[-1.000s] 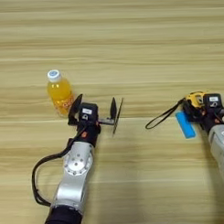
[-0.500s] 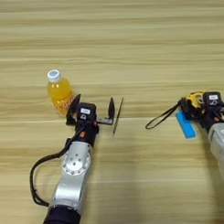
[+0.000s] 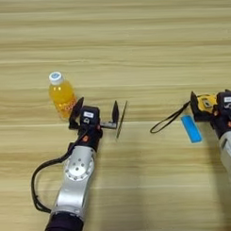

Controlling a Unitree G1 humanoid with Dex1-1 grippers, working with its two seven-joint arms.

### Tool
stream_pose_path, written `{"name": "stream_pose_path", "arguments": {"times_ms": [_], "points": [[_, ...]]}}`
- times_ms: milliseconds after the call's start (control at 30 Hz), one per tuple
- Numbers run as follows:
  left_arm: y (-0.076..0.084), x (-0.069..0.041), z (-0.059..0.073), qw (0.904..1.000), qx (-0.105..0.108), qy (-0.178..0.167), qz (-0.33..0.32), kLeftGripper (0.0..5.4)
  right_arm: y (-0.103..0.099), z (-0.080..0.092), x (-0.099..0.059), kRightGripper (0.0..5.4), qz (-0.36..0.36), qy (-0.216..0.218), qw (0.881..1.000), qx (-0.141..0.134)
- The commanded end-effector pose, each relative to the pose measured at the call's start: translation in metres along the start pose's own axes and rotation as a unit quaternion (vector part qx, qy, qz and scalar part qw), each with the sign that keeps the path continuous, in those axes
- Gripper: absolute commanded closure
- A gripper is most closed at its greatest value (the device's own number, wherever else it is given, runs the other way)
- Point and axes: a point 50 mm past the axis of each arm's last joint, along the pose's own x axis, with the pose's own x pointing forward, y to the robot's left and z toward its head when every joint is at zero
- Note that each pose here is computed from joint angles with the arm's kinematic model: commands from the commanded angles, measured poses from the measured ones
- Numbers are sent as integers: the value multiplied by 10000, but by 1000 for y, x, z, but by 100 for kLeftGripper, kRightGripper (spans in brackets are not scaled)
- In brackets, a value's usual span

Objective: Move the objects on the table

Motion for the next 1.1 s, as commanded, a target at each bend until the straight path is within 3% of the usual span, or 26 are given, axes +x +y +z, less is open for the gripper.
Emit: {"name": "stream_pose_path", "arguments": {"times_ms": [33, 167, 333, 1100], "points": [[-3, 0, 0, 10000, 8, 43, -12, 0, 8, -4, -20, 3, 60, 189, 9998, -70], [-3, 1, 0, 10000, 9, 35, -9, 0, 15, -14, -41, 3, 169, 580, 9981, -93], [-3, 1, 1, 10000, 13, 26, -13, 0, 25, -28, -54, 3, 272, 954, 9951, 2], [-3, 2, 2, 10000, 19, -7, -8, 0, 30, -58, -55, 12, 375, 1698, 9846, 206]]}}
